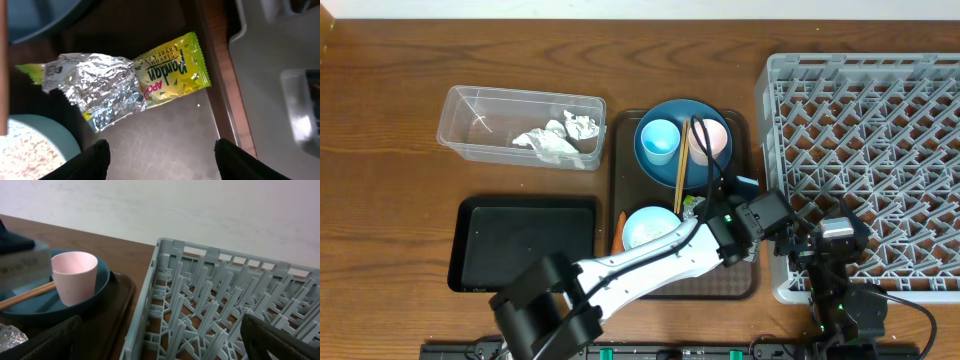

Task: Sort waste into correct bins and load items into the dishwasher rack
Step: 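Lower the left gripper and grasp the foil and yellow wrappers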

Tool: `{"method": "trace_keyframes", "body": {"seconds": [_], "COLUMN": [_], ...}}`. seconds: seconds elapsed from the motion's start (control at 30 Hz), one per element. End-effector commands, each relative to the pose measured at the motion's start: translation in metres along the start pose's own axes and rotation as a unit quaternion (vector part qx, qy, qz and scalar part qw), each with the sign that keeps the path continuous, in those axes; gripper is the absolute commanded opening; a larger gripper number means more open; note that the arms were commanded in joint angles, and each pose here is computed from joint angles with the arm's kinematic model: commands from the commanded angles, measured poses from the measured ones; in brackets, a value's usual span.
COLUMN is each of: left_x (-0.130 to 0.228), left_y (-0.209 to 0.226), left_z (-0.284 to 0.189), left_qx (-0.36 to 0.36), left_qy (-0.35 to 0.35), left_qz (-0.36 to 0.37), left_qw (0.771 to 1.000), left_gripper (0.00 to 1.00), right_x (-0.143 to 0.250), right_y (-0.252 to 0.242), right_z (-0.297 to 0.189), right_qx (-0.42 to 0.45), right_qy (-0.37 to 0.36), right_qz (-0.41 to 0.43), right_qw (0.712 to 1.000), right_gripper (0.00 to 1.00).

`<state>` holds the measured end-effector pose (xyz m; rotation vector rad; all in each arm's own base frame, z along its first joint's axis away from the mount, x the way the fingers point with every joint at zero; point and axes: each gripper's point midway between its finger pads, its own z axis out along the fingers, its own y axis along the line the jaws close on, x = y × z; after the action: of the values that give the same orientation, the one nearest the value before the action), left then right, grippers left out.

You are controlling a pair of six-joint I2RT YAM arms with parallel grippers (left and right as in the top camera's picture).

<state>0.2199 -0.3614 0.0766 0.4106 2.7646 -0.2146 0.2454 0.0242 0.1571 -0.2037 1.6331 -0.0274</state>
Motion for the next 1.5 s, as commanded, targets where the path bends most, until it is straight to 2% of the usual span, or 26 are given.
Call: {"method": "trace_keyframes", "body": {"seconds": [0.0, 0.67, 1.2, 1.47], "left_x": [0.001, 0.009, 0.017, 0.018], "left_y": [0.006, 0.026, 0.029, 0.03], "left_z": [0.015, 0.058, 0.071, 0.072], "left_qx": [-0.021, -0.059, -0.071, -0.072], "left_qy": [-0.001, 0.032, 0.045, 0.046], "left_qz": [-0.004, -0.013, -0.009, -0.009], "left_qw": [1.0, 0.998, 0.996, 0.996], "left_gripper": [0.7, 0.7, 0.7, 0.67], "right_x": [0.002, 0.002, 0.002, 0.002], "right_y": [-0.003, -0.003, -0.003, -0.003], "right_z": [0.0, 0.0, 0.0, 0.0], "right_qx": [0.007, 0.007, 0.007, 0.007], "right_qy": [0.003, 0.003, 0.003, 0.003], "right_qz": [-0.005, -0.005, -0.005, -0.005], "right_qw": [1.0, 1.0, 1.0, 1.0], "right_gripper": [0.99, 0.99, 0.99, 0.99]}}
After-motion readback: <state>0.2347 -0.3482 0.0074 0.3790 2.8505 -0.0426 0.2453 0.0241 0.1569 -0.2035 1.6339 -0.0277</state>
